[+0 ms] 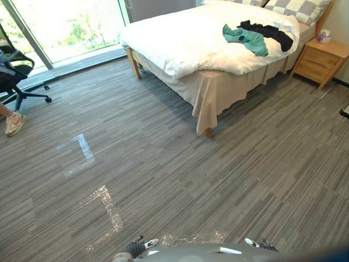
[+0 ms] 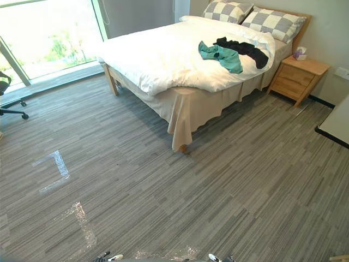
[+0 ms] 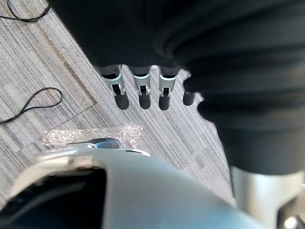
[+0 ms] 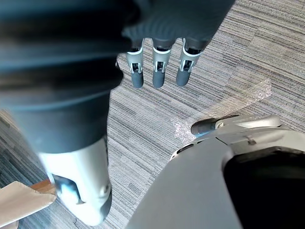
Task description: Tidy the bed and pick cloth on bed and put in laundry
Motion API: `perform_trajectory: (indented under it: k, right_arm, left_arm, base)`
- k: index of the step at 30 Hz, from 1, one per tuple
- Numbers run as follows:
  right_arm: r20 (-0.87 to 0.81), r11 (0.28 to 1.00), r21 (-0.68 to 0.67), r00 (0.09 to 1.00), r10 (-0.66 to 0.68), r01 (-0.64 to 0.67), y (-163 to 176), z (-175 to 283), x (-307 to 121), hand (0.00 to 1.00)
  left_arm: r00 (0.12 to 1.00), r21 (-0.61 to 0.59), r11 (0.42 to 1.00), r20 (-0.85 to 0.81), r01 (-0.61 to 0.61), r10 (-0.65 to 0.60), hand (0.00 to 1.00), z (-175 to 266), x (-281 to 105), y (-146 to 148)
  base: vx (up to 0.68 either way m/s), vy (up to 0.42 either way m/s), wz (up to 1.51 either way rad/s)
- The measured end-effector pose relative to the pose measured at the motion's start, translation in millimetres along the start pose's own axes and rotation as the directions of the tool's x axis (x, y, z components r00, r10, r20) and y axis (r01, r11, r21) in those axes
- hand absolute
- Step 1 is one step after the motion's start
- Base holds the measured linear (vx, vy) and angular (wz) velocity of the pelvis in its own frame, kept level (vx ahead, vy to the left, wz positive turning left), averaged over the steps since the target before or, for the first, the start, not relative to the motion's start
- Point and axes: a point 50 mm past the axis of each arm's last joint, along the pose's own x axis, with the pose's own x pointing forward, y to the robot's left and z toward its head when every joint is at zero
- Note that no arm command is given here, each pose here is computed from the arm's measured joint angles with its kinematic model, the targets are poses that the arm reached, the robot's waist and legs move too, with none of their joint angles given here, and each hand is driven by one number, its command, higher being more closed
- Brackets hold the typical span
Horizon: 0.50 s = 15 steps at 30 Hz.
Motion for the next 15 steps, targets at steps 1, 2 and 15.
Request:
perform_trajectory:
  k: [1, 2, 15]
  right_arm:
    - [0.005, 1.0, 0.0, 1.0, -0.001, 0.001, 0, 1, 0, 0.0]
    - [0.008, 1.0, 0.004, 1.0, -0.001, 0.001, 0, 1, 0, 0.0]
    - [0.072, 0.994, 0.107, 0.997, -0.031, 0.023, 14, 12, 1, 0.0]
  left_arm:
    - [1.0, 0.009, 1.0, 0.001, 0.002, -0.002, 0.0, 1, 0, 0]
    - [1.0, 0.015, 1.0, 0.001, 0.003, -0.003, 0.0, 2, 0, 0]
    - [0.999, 0.121, 0.991, 0.014, -0.054, 0.052, 0.0, 22, 4, 10]
  base:
    - [-0.02, -0.003, -0.09]
    - [-0.01, 0.004, -0.17]
    - [-0.01, -0.023, -0.3]
